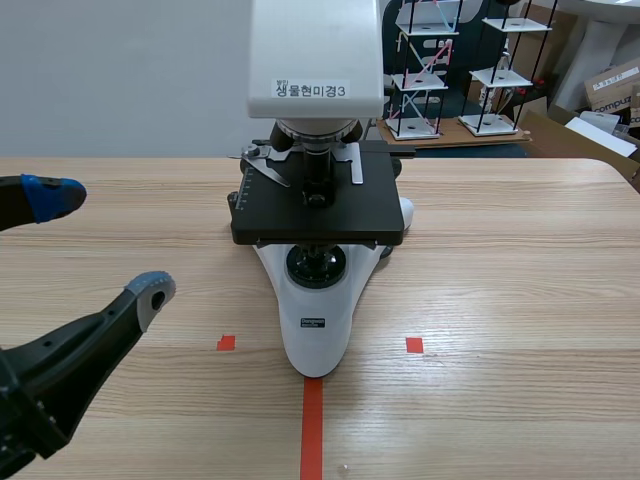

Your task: Return to the home posture

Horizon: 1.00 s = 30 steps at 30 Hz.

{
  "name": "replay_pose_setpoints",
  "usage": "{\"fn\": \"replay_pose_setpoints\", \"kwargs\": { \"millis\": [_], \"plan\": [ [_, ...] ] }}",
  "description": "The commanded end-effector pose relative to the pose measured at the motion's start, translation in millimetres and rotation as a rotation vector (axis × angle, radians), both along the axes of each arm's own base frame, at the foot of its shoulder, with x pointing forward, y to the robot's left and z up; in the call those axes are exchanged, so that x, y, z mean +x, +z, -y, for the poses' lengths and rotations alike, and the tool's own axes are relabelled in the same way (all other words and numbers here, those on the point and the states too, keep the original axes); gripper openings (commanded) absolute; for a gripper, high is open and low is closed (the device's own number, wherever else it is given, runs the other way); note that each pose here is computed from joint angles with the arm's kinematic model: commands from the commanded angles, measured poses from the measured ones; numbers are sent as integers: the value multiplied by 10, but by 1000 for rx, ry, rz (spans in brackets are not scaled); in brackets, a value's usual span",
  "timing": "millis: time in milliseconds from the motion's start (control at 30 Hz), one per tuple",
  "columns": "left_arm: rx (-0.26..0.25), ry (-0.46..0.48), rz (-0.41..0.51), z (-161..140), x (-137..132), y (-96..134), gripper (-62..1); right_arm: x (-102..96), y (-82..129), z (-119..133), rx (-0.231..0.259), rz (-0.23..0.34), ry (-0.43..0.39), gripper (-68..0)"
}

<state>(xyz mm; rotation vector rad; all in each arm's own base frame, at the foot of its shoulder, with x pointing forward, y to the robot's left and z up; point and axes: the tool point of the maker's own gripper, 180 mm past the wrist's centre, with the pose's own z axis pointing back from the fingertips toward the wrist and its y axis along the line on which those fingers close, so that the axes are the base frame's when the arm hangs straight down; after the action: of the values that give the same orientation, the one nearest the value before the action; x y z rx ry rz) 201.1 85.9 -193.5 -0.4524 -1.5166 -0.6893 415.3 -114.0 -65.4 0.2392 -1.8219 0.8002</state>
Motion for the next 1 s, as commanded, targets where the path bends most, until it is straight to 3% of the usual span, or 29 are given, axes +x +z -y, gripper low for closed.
{"fn": "replay_pose_setpoints", "kwargs": {
  "millis": [0,200,333,633,800,967],
  "plan": [
    [-29,5,11,6,-6,52,-28,-73,105,125,22,38,-36,-448],
    [-29,5,11,6,-6,52,-28,-348,-214,405,74,5,-169,-122],
    [-29,5,11,6,-6,52,-28,-667,-605,454,85,-78,-183,-21],
    [-29,5,11,6,-6,52,-28,-1423,-1351,332,75,-341,-141,-4],
    [-29,5,11,6,-6,52,-28,-1727,-1522,295,120,-432,-130,-4],
    [-29,5,11,6,-6,52,-28,-1965,-1591,234,132,-492,-114,-4]
  ]
}}
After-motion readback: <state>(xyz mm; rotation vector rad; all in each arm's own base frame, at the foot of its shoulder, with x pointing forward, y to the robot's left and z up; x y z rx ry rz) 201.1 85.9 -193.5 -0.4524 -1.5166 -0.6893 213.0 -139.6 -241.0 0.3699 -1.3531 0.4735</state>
